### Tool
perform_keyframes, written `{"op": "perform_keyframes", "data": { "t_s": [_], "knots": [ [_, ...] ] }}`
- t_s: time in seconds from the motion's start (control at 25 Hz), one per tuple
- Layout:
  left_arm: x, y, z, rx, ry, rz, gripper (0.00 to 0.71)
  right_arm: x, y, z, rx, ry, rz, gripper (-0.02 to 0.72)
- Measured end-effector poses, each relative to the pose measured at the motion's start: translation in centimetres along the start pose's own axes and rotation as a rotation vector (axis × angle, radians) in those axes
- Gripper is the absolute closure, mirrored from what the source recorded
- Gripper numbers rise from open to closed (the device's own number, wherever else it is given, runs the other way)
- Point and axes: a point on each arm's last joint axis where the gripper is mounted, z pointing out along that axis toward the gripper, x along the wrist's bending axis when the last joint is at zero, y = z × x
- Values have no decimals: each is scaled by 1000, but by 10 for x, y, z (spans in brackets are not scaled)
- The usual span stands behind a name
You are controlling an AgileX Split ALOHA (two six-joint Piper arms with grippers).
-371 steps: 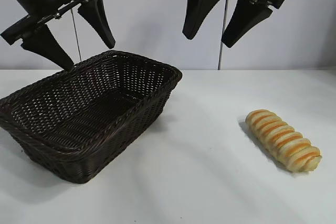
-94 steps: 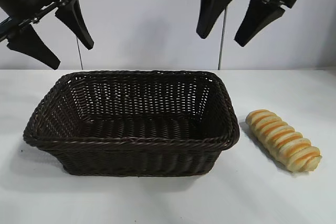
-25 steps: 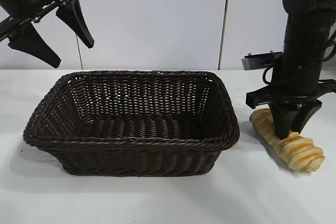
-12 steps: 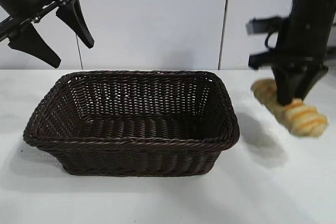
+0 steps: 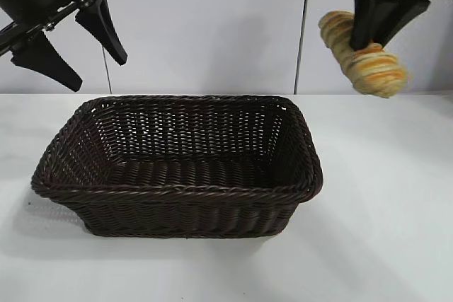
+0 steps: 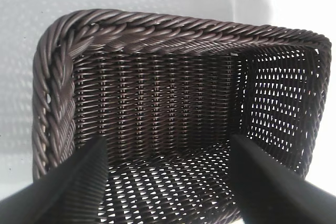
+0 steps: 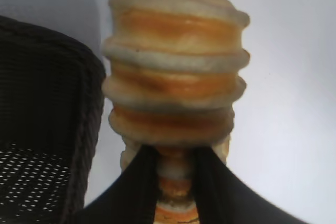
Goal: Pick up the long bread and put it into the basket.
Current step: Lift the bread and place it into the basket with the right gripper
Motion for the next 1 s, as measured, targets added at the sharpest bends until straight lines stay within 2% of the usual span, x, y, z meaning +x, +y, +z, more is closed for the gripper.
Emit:
{"op": "perform_keyframes", "data": {
  "t_s": [0.2, 0.4, 0.72, 0.92, 1.0],
  "knots": [
    [0, 0, 0, 0, 0, 0, 231, 49, 4, 8, -39, 61, -100, 535],
    [0, 0, 0, 0, 0, 2, 231, 84, 7, 37, -34, 90, -172, 535],
    [0, 0, 0, 0, 0, 8, 231, 95, 11, 84, 5, 125, -177, 535],
    [0, 0, 0, 0, 0, 8, 231, 96, 11, 92, 18, 140, -193, 533],
    [0, 0, 0, 0, 0, 8, 231, 96, 11, 92, 18, 142, -195, 508]
  ]
}}
